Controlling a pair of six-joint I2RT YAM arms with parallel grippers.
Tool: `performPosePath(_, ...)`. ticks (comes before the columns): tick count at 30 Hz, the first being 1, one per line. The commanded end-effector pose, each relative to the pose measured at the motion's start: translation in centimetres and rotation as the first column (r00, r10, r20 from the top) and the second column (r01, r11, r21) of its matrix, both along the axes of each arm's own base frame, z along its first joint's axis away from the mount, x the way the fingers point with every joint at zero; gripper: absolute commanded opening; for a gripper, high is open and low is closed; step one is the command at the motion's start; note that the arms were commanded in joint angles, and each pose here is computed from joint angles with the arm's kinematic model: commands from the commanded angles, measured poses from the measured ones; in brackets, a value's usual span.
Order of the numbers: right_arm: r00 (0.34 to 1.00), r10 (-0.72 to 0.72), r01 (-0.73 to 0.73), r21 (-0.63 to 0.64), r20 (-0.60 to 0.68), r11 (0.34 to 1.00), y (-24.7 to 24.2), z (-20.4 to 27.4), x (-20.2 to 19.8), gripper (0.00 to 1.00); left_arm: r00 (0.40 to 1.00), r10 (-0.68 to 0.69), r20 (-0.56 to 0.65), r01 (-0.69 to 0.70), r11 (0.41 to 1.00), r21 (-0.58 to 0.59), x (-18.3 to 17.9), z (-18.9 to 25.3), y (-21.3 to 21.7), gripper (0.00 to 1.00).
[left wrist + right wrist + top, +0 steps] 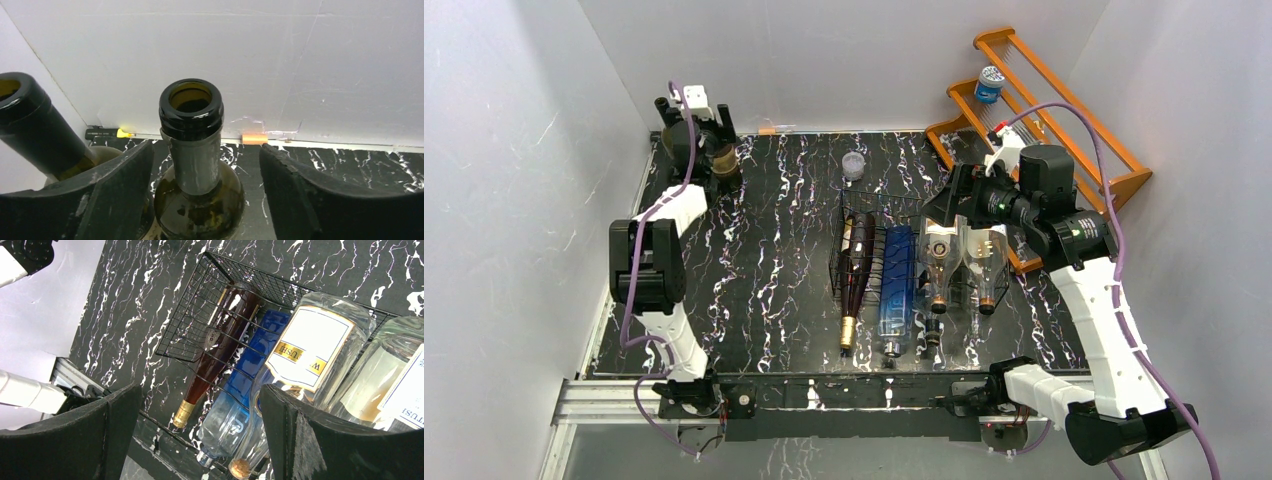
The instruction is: Take the wine bottle off the wine rack
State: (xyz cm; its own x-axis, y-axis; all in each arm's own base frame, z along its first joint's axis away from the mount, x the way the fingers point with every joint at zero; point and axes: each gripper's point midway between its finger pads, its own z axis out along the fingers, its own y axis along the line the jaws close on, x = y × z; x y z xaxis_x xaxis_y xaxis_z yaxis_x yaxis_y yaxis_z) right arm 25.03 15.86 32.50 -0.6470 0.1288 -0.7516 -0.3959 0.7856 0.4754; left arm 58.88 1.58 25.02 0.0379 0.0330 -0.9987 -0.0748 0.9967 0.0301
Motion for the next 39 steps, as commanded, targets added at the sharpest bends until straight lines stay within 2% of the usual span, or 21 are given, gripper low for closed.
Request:
performPosePath(1,1.000,0.004,-0.004,-0.007,0.023,1.000,-0.2,0.2,0.0,0.98,0.991,0.005,0.135,-0.001,1.000,-0.031,-1.8,6.0,0.2,0.83)
performPosePath(3,1.000,0.003,-0.003,-0.017,0.009,1.000,-0.3,-0.2,-0.1,0.98,0.991,0.000,0.134,0.005,0.999,-0.039,-2.2,6.3,0.1,0.90)
performPosePath(4,1.000,0.005,-0.005,-0.021,0.003,1.000,-0.3,-0.4,-0.2,0.98,0.992,-0.004,0.129,0.009,0.999,-0.039,-2.4,6.5,0.0,0.96)
performPosePath(5,1.000,0.006,-0.006,-0.027,-0.007,1.000,-0.4,-0.6,-0.2,0.98,0.992,-0.007,0.124,0.013,0.999,-0.044,-2.6,6.6,-0.1,0.98)
performPosePath(13,0.996,0.004,-0.009,-0.058,-0.084,0.998,-0.9,-2.4,-1.6,0.98,0.996,-0.066,0.063,0.074,0.988,-0.139,-5.4,7.4,-1.5,0.98)
performPosePath(18,0.991,0.000,-0.008,-0.060,-0.134,0.998,-1.1,-3.4,-2.8,0.98,0.996,-0.071,-0.049,0.054,0.955,-0.292,-7.9,6.8,-2.2,0.98)
performPosePath(23,0.978,-0.008,-0.006,-0.067,-0.211,0.998,-1.5,-4.5,-4.6,0.98,0.973,-0.143,-0.179,0.063,0.917,-0.394,-11.5,6.4,-3.8,0.98)
performPosePath(31,0.932,-0.014,0.006,-0.024,-0.363,1.000,-1.5,-6.6,-8.3,0.98,0.899,-0.420,-0.125,0.312,0.814,-0.489,-16.3,7.3,-9.0,0.98)
performPosePath(36,0.890,-0.118,0.108,-0.048,-0.441,0.993,-2.5,-9.2,-9.7,0.98,0.862,-0.492,-0.118,0.378,0.780,-0.498,-18.5,4.9,-10.3,0.98)
performPosePath(39,0.866,-0.160,0.151,-0.057,-0.473,0.987,-2.9,-10.0,-10.2,0.98,0.851,-0.511,-0.124,0.400,0.783,-0.476,-19.2,4.1,-11.1,0.98)
